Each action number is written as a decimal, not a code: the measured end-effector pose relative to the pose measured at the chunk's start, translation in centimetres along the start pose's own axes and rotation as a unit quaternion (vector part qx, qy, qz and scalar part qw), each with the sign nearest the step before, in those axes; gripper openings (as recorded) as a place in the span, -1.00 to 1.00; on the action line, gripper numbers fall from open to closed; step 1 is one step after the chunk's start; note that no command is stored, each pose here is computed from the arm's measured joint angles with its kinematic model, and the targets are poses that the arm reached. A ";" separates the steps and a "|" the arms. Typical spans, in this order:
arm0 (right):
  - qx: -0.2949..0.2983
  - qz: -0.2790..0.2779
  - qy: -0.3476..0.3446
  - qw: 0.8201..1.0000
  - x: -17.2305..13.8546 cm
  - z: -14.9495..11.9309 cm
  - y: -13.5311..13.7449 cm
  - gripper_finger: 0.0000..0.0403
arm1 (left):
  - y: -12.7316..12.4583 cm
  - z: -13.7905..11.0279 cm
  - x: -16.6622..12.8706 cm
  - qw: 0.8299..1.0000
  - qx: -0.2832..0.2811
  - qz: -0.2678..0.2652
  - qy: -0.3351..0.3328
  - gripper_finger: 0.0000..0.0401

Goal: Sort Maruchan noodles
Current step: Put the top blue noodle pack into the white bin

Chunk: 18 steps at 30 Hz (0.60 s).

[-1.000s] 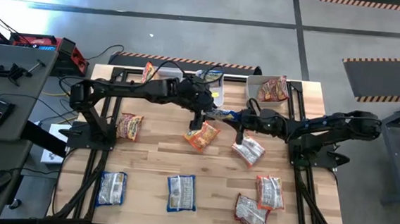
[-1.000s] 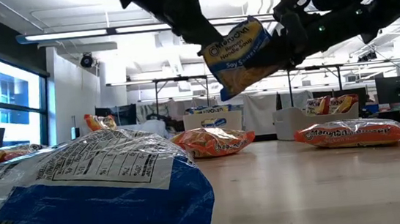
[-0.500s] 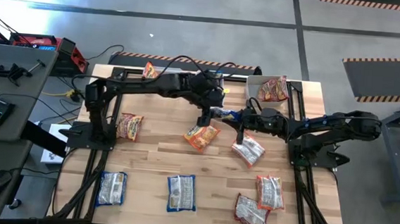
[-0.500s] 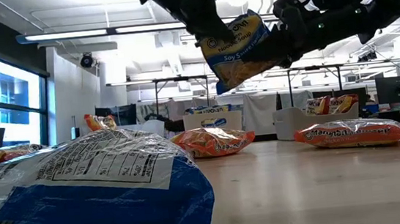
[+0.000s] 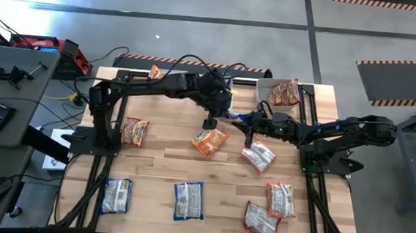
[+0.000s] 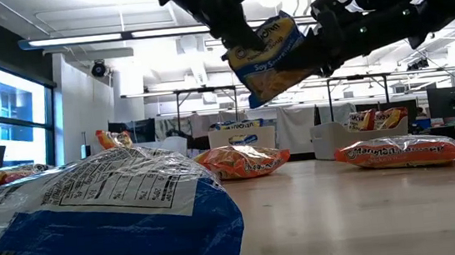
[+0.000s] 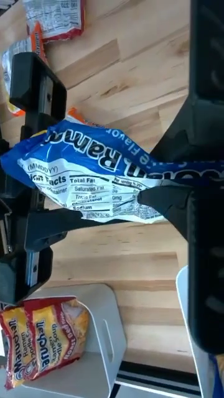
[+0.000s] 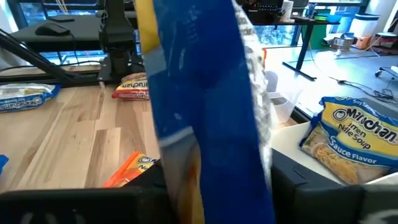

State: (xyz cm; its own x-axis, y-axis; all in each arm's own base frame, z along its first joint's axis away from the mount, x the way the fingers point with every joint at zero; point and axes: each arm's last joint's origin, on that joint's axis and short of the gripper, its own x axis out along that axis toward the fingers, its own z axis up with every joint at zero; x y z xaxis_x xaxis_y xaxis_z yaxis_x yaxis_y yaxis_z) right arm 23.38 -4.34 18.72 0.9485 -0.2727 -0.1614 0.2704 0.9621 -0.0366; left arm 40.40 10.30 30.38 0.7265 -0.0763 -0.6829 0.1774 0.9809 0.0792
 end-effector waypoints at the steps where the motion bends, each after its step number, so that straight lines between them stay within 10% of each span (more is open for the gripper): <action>1: -0.002 -0.001 0.000 1.000 0.0 0.0 0.0 -0.34 | 0.2 -0.1 -0.2 1.000 -0.002 0.001 0.003 -0.94; 18: -0.010 -0.044 0.033 0.998 -1.1 0.3 -0.2 -0.28 | 9.5 -5.6 -4.4 0.988 -0.054 0.112 0.095 -0.96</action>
State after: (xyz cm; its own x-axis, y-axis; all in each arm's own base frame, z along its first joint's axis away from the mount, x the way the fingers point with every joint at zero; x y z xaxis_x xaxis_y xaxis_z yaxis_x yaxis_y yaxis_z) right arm 22.30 -4.27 19.16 0.9081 -0.3558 -0.2209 0.3486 0.9345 -0.0721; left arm 35.18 20.98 30.08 0.5993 0.1703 -0.7822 -0.0538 0.9835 0.1730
